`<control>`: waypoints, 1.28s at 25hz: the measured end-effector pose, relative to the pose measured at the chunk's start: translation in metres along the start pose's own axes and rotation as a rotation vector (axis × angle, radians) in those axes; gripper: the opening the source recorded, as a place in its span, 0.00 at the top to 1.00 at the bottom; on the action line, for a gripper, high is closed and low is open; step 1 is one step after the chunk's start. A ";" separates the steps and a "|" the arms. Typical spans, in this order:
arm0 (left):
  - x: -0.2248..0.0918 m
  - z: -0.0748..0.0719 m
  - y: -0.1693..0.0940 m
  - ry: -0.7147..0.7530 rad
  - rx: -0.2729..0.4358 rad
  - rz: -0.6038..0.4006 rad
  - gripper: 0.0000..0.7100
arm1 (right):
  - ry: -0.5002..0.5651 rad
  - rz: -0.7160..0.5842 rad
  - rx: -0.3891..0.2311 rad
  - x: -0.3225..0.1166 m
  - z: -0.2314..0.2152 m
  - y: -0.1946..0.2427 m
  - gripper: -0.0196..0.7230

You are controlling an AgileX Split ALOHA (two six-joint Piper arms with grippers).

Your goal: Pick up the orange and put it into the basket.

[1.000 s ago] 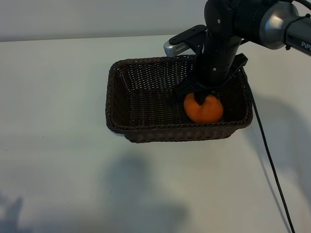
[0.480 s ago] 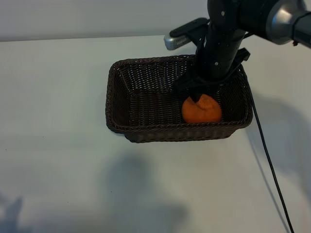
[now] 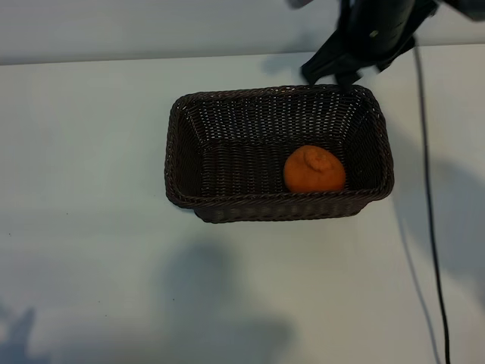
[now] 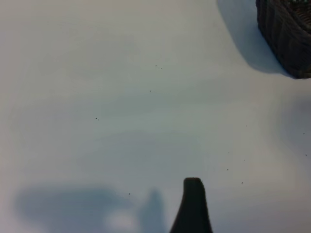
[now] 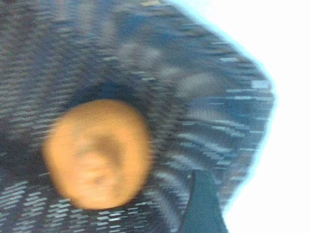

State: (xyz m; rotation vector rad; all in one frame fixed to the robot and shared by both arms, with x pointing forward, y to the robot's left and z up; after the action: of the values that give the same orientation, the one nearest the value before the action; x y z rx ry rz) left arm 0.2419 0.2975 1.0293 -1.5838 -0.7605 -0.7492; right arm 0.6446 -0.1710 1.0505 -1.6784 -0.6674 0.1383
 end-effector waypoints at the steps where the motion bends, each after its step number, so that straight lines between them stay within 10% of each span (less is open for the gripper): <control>1: 0.000 0.000 0.000 0.000 0.000 0.000 0.17 | 0.022 0.004 -0.016 -0.002 -0.011 0.000 0.29; 10: 0.000 0.000 0.000 0.000 0.000 0.000 0.17 | 0.317 0.070 -0.085 -0.051 -0.129 0.014 0.29; 19: 0.000 0.000 0.000 0.000 0.000 0.000 0.17 | 0.576 0.041 -0.007 -0.106 -0.201 0.009 0.29; 32: 0.000 0.000 0.000 -0.001 0.000 0.000 0.17 | 0.600 -0.213 -0.050 -0.126 -0.187 -0.112 0.30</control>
State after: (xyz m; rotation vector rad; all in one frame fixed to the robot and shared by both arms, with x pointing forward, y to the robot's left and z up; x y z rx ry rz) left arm 0.2419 0.2975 1.0293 -1.5842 -0.7612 -0.7485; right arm 0.5850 -0.3879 1.1643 -1.5724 -0.3873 -0.5202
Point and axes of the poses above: a point on each arm's last joint axis where the gripper is mounted, y pointing out along that axis toward the gripper, z along the wrist's bending axis when the last joint is at zero, x = y × z, the point moved 2 cm from there along y, pointing out along that axis toward the gripper, and after that the axes turned 10 degrees about -y, right-handed, at the moved point
